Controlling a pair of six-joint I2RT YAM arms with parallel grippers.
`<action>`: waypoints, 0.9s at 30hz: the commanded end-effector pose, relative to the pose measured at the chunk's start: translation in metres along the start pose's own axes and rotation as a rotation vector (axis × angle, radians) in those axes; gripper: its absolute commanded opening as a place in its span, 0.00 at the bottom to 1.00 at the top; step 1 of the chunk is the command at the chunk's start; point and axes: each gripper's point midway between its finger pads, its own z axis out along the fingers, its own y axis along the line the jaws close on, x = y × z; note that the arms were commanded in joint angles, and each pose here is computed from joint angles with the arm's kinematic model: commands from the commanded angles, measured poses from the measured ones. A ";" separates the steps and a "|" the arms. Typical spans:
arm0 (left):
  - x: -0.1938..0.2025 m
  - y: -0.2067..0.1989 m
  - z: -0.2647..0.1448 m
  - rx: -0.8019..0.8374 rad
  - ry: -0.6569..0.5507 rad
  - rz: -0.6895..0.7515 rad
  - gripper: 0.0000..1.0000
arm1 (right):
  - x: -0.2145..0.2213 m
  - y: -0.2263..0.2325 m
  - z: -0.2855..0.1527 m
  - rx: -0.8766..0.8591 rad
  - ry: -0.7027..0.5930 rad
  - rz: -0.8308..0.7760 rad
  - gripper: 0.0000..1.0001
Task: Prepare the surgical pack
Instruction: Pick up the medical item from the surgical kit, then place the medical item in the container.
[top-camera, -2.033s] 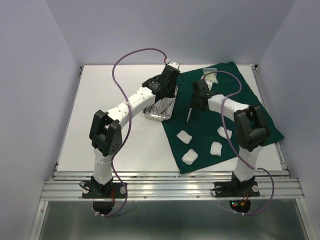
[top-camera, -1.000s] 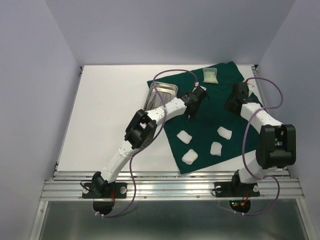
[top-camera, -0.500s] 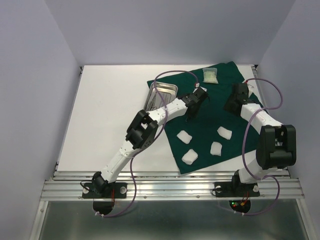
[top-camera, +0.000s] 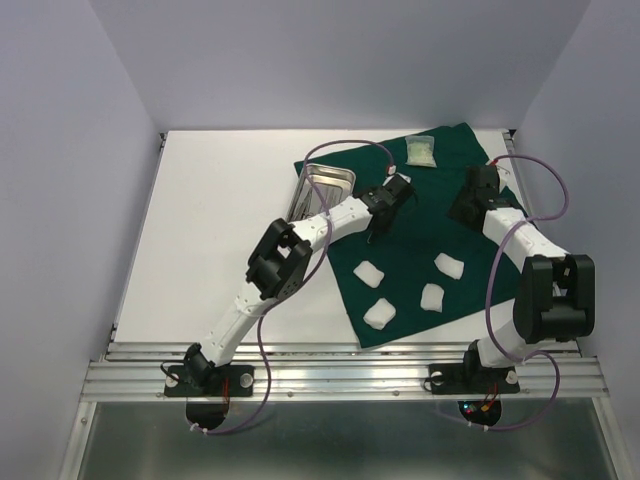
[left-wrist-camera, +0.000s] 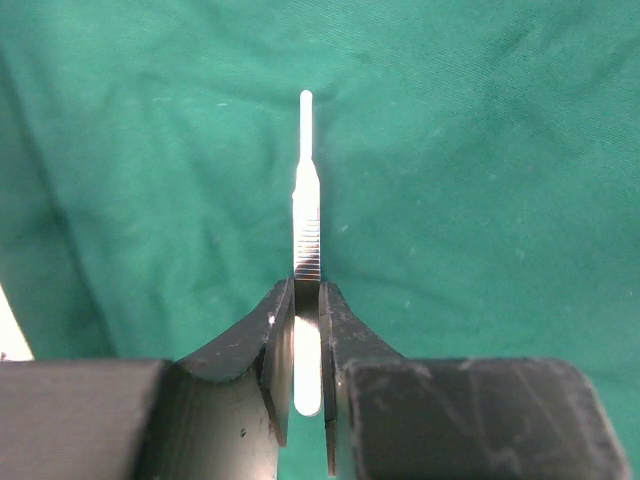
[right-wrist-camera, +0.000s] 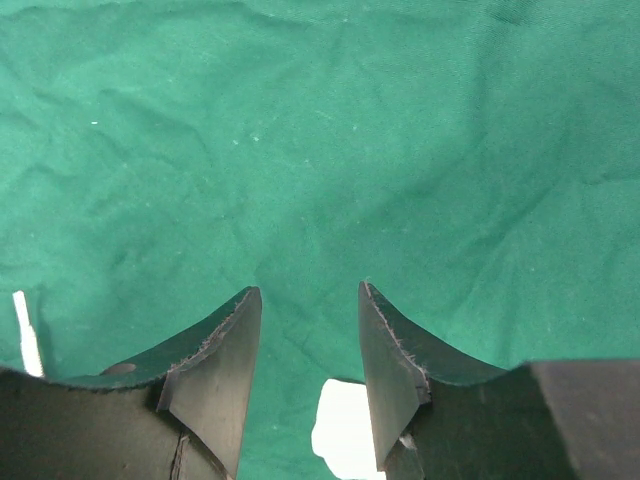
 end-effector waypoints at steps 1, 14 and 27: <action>-0.059 0.008 -0.069 0.018 -0.161 -0.037 0.13 | -0.016 0.004 -0.009 -0.025 -0.059 0.015 0.49; -0.080 0.068 -0.089 -0.045 -0.205 -0.088 0.14 | -0.019 0.004 -0.013 -0.030 -0.070 0.014 0.49; -0.031 0.180 -0.058 -0.234 -0.076 -0.092 0.17 | -0.024 0.007 -0.013 -0.038 -0.074 0.010 0.49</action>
